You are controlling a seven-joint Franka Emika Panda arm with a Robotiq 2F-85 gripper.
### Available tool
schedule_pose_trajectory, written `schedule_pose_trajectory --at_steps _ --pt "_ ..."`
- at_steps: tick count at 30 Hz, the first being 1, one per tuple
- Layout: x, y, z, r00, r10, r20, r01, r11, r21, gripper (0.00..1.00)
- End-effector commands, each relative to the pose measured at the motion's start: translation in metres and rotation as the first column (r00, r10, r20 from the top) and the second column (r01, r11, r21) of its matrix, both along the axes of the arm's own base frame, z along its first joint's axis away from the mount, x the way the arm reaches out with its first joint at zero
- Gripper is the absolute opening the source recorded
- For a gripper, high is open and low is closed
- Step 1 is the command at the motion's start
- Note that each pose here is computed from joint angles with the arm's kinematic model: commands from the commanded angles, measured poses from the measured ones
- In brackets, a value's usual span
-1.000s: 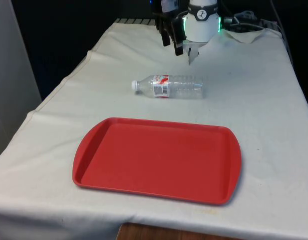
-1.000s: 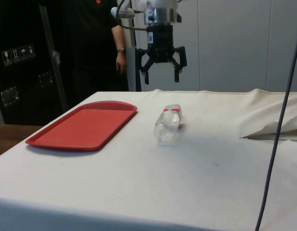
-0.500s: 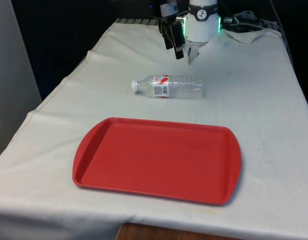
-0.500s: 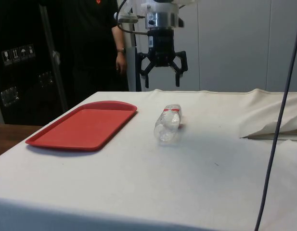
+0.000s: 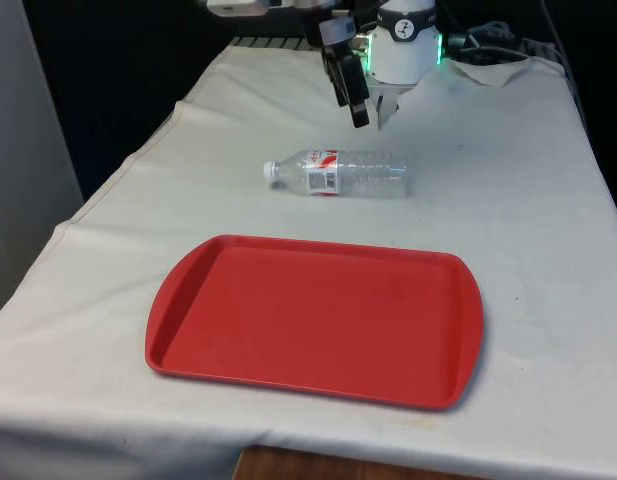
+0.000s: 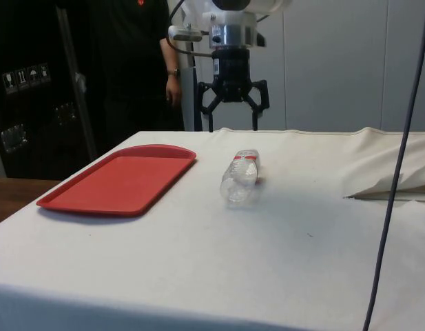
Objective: Place the bottle upright on the tray.
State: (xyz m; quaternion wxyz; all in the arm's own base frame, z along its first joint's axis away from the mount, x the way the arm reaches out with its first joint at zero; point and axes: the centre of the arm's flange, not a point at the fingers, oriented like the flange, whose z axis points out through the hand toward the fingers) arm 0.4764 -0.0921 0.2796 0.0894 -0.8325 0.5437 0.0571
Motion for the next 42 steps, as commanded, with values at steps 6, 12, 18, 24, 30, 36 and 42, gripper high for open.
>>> schedule_pose_trajectory --at_steps 6,12,18,24,30,36,42 --pt "0.0 0.0 -0.008 0.999 -0.044 -0.002 0.044 0.9988 0.022 1.0" --pt "-0.001 0.0 -0.013 0.998 -0.061 -0.017 0.062 0.9976 0.033 1.0" --pt "-0.001 -0.004 -0.021 0.9946 -0.101 -0.023 0.102 0.9934 0.052 1.0" --pt "-0.003 -0.011 -0.025 0.9916 -0.125 -0.033 0.127 0.9902 0.059 1.0" --pt "-0.004 -0.019 -0.029 0.9884 -0.146 -0.041 0.149 0.9868 0.064 1.0" --pt "-0.005 -0.027 -0.033 0.9839 -0.172 -0.049 0.175 0.9817 0.074 1.0" --pt "-0.007 -0.034 -0.037 0.9794 -0.193 -0.059 0.198 0.9761 0.089 1.0"
